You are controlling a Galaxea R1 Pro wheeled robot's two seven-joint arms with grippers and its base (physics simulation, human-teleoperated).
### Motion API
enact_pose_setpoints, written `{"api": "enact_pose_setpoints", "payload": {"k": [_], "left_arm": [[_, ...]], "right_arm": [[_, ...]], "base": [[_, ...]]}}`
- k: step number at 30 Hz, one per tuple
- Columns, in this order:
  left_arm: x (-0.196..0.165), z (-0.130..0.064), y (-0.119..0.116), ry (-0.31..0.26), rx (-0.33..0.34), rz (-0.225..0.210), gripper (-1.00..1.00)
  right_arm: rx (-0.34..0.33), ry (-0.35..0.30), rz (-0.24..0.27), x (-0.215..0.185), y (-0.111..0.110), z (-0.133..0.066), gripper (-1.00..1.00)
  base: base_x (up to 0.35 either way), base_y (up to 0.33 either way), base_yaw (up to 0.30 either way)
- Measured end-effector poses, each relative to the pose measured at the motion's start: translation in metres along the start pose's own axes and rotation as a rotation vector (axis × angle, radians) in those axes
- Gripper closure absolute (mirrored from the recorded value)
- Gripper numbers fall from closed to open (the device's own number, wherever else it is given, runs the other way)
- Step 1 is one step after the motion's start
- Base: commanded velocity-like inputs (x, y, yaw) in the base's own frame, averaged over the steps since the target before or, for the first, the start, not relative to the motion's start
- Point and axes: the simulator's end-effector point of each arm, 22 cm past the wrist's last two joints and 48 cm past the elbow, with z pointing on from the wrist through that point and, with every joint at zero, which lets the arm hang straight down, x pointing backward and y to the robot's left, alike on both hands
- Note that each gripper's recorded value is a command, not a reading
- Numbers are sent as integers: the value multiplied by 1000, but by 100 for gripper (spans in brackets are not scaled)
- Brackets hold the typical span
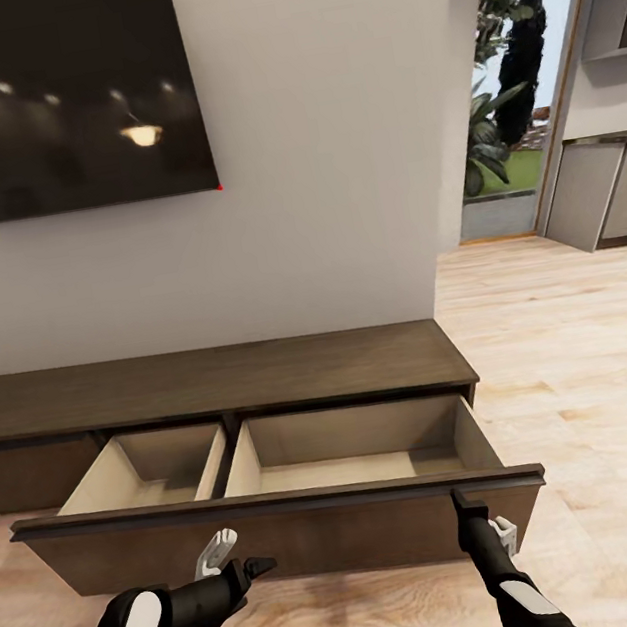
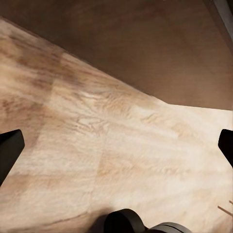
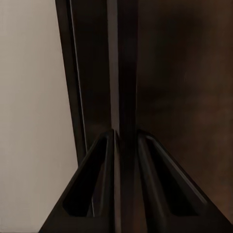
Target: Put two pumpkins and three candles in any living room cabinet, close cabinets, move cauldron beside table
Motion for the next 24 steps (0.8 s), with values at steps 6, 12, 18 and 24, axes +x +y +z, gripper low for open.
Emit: {"api": "enact_pose_setpoints", "payload": {"k": [6,12,18,24], "left_arm": [[0,0,0,0,-1,0,-100],[0,0,0,0,-1,0,-100],[0,0,0,0,0,0,-100],[0,0,0,0,0,0,-100]], "right_arm": [[0,0,0,0,0,0,100],[2,0,-3,0,0,1,100],[3,1,-2,0,0,1,-100],[-13,-31,27,-10,3,0,-100]], "base": [[-4,0,0],[-48,0,0],[-8,0,0],[0,0,0]]}}
